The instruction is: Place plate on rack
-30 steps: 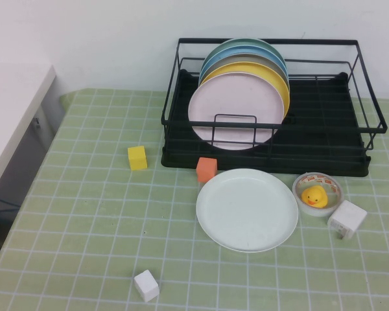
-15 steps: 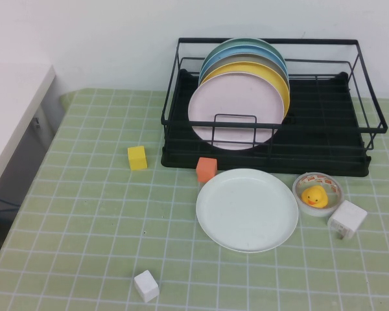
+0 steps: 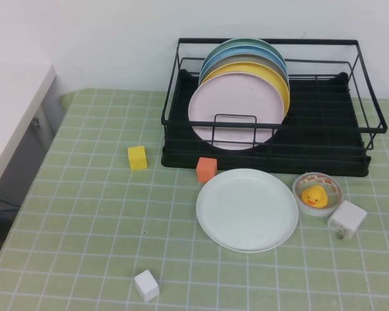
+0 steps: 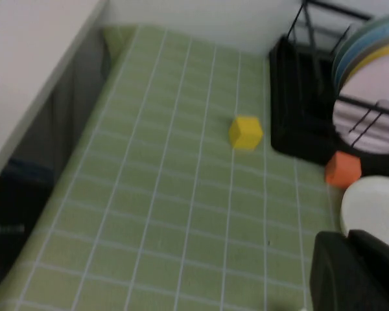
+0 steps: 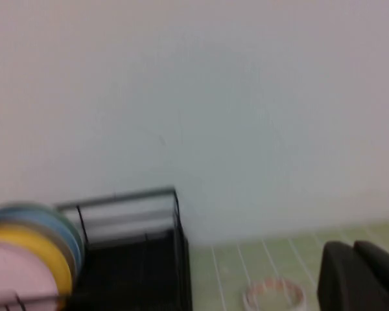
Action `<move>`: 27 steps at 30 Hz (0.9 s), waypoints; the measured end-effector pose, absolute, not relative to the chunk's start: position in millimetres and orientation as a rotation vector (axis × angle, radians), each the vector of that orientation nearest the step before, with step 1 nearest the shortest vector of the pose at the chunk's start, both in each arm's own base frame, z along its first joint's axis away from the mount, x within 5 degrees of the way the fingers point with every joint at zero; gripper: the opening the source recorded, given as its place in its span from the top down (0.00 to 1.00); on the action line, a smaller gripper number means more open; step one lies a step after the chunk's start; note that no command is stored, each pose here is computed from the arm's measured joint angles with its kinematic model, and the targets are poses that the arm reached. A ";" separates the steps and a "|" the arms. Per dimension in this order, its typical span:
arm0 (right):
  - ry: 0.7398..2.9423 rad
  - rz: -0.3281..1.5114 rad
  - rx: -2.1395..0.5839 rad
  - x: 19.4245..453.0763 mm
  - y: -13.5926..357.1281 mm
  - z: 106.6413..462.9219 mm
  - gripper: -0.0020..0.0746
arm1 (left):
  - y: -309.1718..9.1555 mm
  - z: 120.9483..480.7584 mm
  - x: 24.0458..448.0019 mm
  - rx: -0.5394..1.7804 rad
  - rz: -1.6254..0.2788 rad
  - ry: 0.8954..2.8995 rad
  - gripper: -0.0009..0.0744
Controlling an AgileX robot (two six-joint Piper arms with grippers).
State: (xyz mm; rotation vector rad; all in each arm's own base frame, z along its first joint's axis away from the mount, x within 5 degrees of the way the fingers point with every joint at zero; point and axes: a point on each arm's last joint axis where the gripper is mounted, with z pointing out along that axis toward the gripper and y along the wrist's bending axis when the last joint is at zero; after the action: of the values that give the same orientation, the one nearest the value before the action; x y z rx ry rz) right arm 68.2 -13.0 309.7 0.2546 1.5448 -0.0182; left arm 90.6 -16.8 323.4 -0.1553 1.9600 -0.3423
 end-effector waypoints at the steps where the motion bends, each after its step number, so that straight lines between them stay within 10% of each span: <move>1: 1.625 -0.026 0.273 74.7 -14.6 302.9 0.98 | -19.3 319.4 99.3 -0.164 -0.345 2.008 0.99; 11: 2.247 -0.105 0.415 106.7 -24.7 246.5 0.98 | -41.3 264.8 165.0 -0.272 -0.380 2.417 0.99; 27: 2.358 0.071 0.401 122.5 -13.9 233.6 0.98 | -102.1 240.0 248.5 -0.075 -0.793 2.580 0.99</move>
State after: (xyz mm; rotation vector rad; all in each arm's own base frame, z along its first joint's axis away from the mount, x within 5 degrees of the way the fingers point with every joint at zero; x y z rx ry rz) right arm 122.5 -13.9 233.6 0.4010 2.3582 0.0708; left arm 248.5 -102.1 240.0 -0.0746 2.5799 -0.7929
